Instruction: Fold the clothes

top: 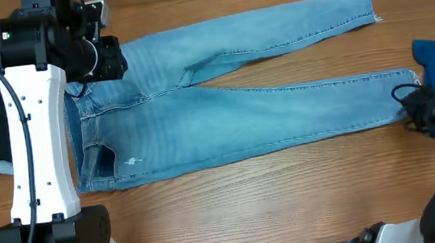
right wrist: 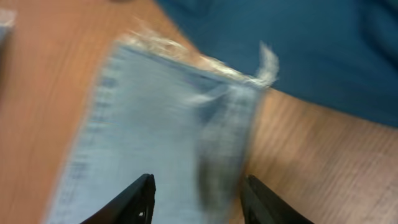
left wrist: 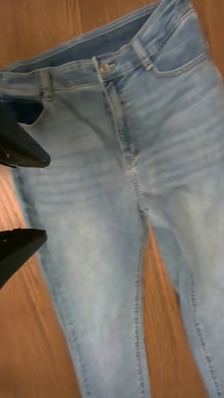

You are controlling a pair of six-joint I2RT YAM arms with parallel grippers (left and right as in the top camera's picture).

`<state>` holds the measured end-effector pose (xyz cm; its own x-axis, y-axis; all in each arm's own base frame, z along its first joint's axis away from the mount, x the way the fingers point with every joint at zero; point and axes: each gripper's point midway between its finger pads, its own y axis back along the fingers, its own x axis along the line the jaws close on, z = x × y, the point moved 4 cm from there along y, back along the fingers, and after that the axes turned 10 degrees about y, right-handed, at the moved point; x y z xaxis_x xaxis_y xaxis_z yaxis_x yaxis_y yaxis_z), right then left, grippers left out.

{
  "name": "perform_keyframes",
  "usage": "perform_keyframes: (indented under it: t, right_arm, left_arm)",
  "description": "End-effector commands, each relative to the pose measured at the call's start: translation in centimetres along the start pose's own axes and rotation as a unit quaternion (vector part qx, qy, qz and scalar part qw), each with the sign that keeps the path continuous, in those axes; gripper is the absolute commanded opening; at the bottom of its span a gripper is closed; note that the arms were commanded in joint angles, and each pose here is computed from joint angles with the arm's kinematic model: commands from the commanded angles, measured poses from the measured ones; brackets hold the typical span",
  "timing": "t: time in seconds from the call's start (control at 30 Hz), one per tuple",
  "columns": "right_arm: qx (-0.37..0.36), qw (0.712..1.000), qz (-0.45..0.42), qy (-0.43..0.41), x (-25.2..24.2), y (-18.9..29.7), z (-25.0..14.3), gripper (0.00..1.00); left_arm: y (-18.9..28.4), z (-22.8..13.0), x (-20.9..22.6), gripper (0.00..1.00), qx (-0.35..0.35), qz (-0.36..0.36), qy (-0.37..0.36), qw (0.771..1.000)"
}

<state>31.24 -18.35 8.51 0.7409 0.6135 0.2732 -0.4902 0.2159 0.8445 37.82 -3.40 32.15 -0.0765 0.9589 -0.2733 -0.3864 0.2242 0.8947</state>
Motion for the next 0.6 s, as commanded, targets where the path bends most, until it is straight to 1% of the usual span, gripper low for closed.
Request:
perform_keyframes:
  t: [0.0, 0.03, 0.1, 0.13, 0.17, 0.2, 0.23, 0.3, 0.33, 0.43, 0.47, 0.5, 0.53, 0.57]
  right_arm:
    - [-0.053, 0.986, 0.145, 0.07, 7.4, 6.8, 3.4, 0.49]
    - [-0.044, 0.978, 0.181, 0.094, 9.0, 8.3, 2.8, 0.49]
    - [-0.015, 0.966, 0.23, 0.118, 11.2, 10.0, 0.9, 0.48]
    - [0.014, 0.959, 0.249, 0.133, 12.3, 10.8, -1.0, 0.45]
    - [0.032, 0.955, 0.253, 0.149, 12.8, 11.0, -2.2, 0.44]
    - [0.051, 0.948, 0.259, 0.176, 13.5, 11.2, -3.6, 0.43]
    - [0.063, 0.942, 0.262, 0.198, 13.9, 11.2, -4.6, 0.43]
    - [0.085, 0.93, 0.267, 0.24, 14.7, 11.5, -6.6, 0.44]
    - [0.093, 0.925, 0.27, 0.252, 15.0, 11.6, -7.3, 0.44]
    - [0.107, 0.92, 0.272, 0.261, 15.4, 11.8, -8.3, 0.44]
    - [0.112, 0.92, 0.27, 0.261, 15.3, 11.8, -8.5, 0.44]
    - [0.118, 0.92, 0.267, 0.26, 15.1, 11.8, -8.7, 0.44]
    - [0.125, 0.921, 0.264, 0.259, 14.9, 11.8, -9.0, 0.45]
    - [0.13, 0.921, 0.261, 0.259, 14.8, 11.8, -9.1, 0.45]
  left_arm:
    - [1.3, 1.1, 0.4, 0.33, -0.044, 0.026, -0.015, 0.999]
    - [1.2, 0.9, 0.3, 0.27, -0.039, 0.02, -0.001, 0.999]
    - [1.3, 0.1, 0.0, 0.22, -0.022, 0.019, 0.0, 1.0]
    - [1.4, -0.6, 0.2, 0.19, -0.013, 0.04, 0.003, 0.999]
    - [1.8, -0.9, 0.4, 0.19, -0.015, 0.06, 0.01, 0.998]
    - [2.4, -1.3, 0.9, 0.18, -0.023, 0.097, 0.021, 0.995]
    - [3.2, -1.6, 1.2, 0.16, -0.035, 0.127, 0.029, 0.991]
    - [5.5, -2.5, 1.8, 0.16, -0.07, 0.185, 0.052, 0.979]
    - [7.2, -3.2, 1.9, 0.17, -0.095, 0.205, 0.064, 0.972]
    - [11.7, -5.7, 2.3, 0.23, -0.15, 0.221, 0.101, 0.958]
    - [13.1, -6.5, 2.5, 0.27, -0.166, 0.22, 0.112, 0.955]
    - [14.2, -7.5, 2.6, 0.34, -0.176, 0.207, 0.117, 0.955]
    - [15.0, -8.4, 2.9, 0.41, -0.182, 0.199, 0.122, 0.955]
    - [15.1, -9.1, 3.3, 0.45, -0.18, 0.202, 0.125, 0.955]
